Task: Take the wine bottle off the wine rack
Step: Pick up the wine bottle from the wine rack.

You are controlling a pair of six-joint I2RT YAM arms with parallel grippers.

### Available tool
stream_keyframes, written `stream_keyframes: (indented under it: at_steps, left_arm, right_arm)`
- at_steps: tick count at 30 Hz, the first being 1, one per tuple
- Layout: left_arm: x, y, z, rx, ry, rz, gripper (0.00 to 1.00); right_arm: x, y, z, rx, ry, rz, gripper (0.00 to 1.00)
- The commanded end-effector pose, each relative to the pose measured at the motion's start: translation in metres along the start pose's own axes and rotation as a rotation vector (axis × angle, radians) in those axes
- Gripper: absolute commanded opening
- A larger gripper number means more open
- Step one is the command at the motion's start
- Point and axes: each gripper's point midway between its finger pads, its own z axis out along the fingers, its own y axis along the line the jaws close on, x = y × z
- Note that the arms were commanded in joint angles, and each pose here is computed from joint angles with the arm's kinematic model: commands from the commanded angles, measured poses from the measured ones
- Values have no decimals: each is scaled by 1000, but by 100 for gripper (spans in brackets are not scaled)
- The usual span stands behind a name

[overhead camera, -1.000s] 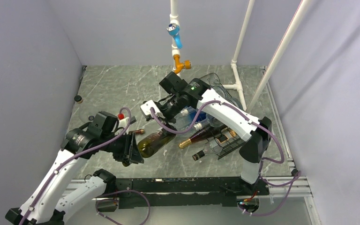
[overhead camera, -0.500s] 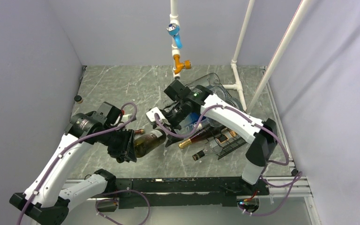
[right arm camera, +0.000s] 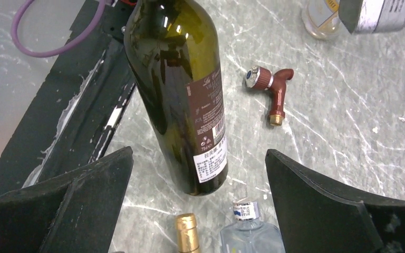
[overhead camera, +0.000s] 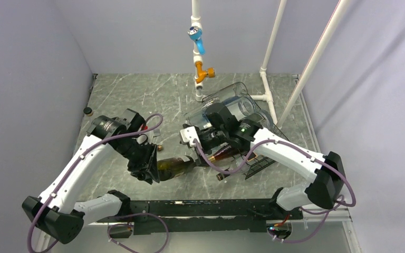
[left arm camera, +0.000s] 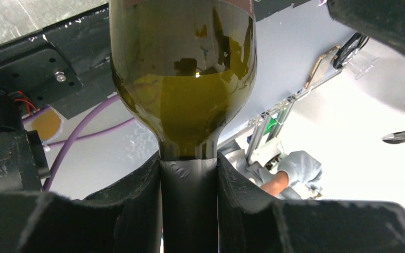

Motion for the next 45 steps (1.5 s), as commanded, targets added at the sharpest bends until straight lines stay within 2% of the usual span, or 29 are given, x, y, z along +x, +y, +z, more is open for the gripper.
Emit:
stream_keyframes:
  at_steps: [1, 6, 14, 33, 45]
  left_arm:
    - [0, -26, -16, 104, 10, 11, 0]
    - [-2, -28, -14, 111, 28, -40, 0]
    - [-4, -36, -14, 144, 68, -90, 0]
    - [-13, -47, -16, 184, 88, -87, 0]
    - [-11, -44, -12, 184, 93, -83, 0]
  right_arm:
    - [-30, -5, 4, 58, -127, -66, 100]
    - [-47, 18, 16, 16, -174, -96, 100]
    - [-54, 11, 32, 121, -190, -67, 100]
    - [-36, 13, 86, 196, -140, -72, 100]
    - [-17, 4, 93, 266, -104, -82, 99]
